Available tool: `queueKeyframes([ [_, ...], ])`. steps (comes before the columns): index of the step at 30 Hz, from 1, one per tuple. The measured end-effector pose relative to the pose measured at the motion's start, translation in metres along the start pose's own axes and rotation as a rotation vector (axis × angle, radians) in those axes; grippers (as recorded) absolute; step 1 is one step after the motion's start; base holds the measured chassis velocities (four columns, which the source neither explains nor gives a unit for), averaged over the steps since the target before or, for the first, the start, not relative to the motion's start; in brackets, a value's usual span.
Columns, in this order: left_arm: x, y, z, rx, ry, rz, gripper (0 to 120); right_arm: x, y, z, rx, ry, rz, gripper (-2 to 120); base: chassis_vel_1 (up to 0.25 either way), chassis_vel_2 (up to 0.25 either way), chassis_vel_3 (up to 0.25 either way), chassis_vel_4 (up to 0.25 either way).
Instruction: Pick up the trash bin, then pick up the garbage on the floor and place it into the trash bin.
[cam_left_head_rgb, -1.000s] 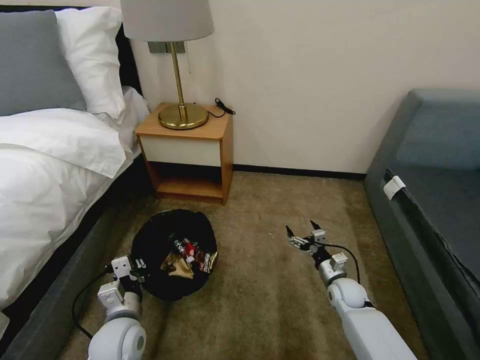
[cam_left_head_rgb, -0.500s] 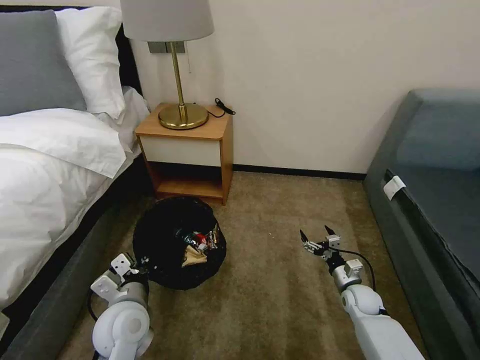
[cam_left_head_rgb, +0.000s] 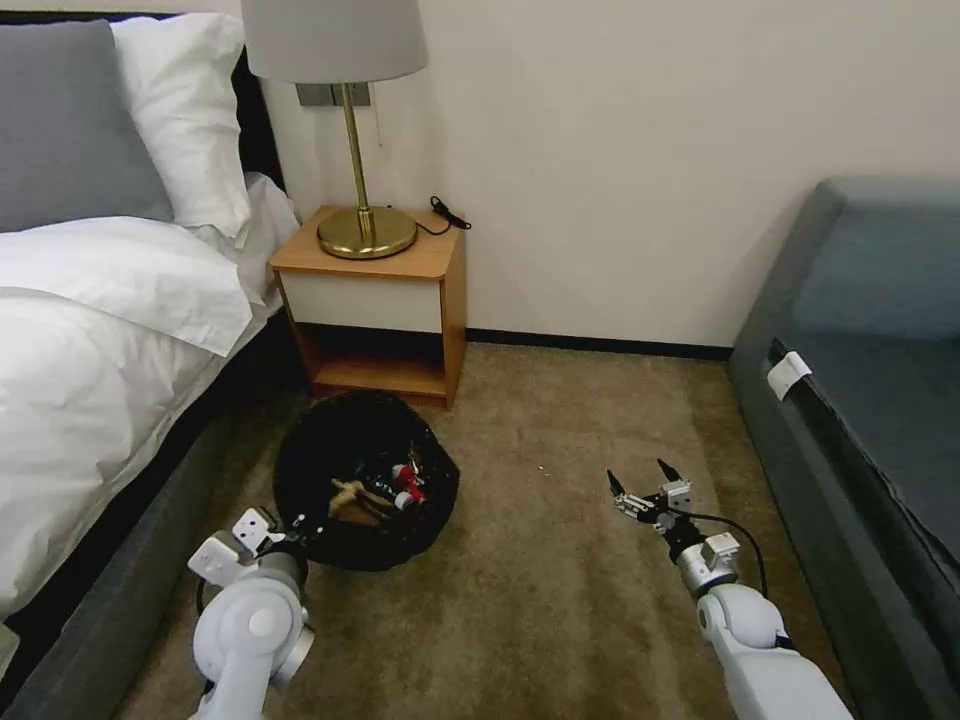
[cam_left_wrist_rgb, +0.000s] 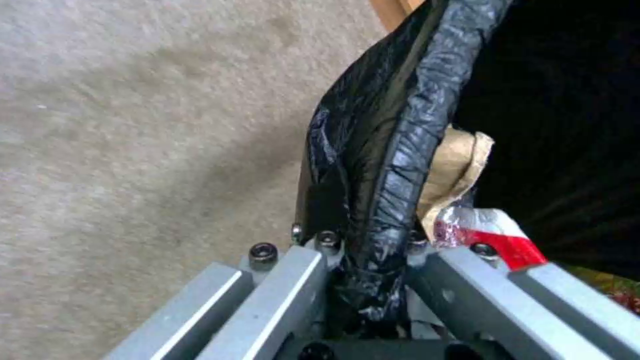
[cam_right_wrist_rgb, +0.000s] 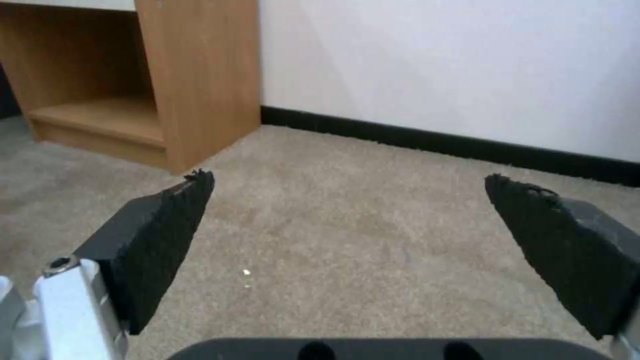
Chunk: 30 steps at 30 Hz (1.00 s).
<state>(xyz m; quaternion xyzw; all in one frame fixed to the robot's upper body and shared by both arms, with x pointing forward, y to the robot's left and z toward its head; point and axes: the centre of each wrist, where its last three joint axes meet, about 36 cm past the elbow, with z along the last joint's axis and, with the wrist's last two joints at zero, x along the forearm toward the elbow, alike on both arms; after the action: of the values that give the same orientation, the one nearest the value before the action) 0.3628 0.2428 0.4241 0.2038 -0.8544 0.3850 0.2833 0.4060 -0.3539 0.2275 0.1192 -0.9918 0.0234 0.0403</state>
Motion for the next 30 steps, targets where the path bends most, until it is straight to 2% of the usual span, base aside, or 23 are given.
queueKeyframes([
  [4, -0.008, -0.007, -0.002, -0.001, 0.009, 0.006, 0, 0.004, -0.002, 0.0, -0.001, 0.002, 0.008, 100, 0.0, 0.0, 0.0, 0.0],
  [6, -0.022, -0.014, -0.004, -0.003, 0.014, 0.003, 0, 0.009, -0.003, 0.002, -0.005, 0.006, 0.014, 100, 0.0, 0.0, 0.0, 0.0],
  [7, -0.022, -0.014, -0.004, -0.003, 0.014, 0.003, 0, 0.009, -0.003, 0.002, -0.005, 0.006, 0.014, 100, 0.0, 0.0, 0.0, 0.0],
  [11, -0.052, -0.021, -0.005, -0.01, 0.037, -0.021, 0, 0.017, -0.005, 0.007, -0.009, 0.018, 0.023, 100, 0.0, 0.0, 0.0, 0.0],
  [12, -0.052, -0.021, -0.005, -0.01, 0.037, -0.021, 0, 0.017, -0.005, 0.007, -0.009, 0.018, 0.023, 100, 0.0, 0.0, 0.0, 0.0],
  [15, -0.071, -0.025, -0.007, -0.003, 0.053, -0.036, 0, 0.02, -0.008, 0.009, -0.01, 0.025, 0.028, 100, 0.0, 0.0, 0.0, 0.0],
  [16, -0.071, -0.025, -0.007, -0.003, 0.053, -0.036, 0, 0.02, -0.008, 0.009, -0.01, 0.025, 0.028, 100, 0.0, 0.0, 0.0, 0.0],
  [19, -0.091, -0.031, -0.005, -0.001, 0.081, -0.061, 0, 0.021, -0.01, 0.01, -0.011, 0.029, 0.035, 100, 0.0, 0.0, 0.0, 0.0],
  [20, -0.091, -0.031, -0.005, -0.001, 0.081, -0.061, 0, 0.021, -0.01, 0.01, -0.011, 0.029, 0.035, 100, 0.0, 0.0, 0.0, 0.0],
  [21, -0.099, -0.033, -0.004, 0.0, 0.093, -0.072, 0, 0.02, -0.01, 0.011, -0.013, 0.031, 0.037, 100, 0.0, 0.0, 0.0, 0.0],
  [26, -0.118, -0.042, -0.005, 0.016, 0.113, -0.085, 0, 0.017, -0.01, 0.015, -0.019, 0.04, 0.041, 100, 0.0, 0.0, 0.0, 0.0],
  [30, -0.127, -0.048, -0.008, 0.024, 0.12, -0.088, 0, 0.015, -0.011, 0.017, -0.023, 0.045, 0.042, 100, 0.0, 0.0, 0.0, 0.0],
])
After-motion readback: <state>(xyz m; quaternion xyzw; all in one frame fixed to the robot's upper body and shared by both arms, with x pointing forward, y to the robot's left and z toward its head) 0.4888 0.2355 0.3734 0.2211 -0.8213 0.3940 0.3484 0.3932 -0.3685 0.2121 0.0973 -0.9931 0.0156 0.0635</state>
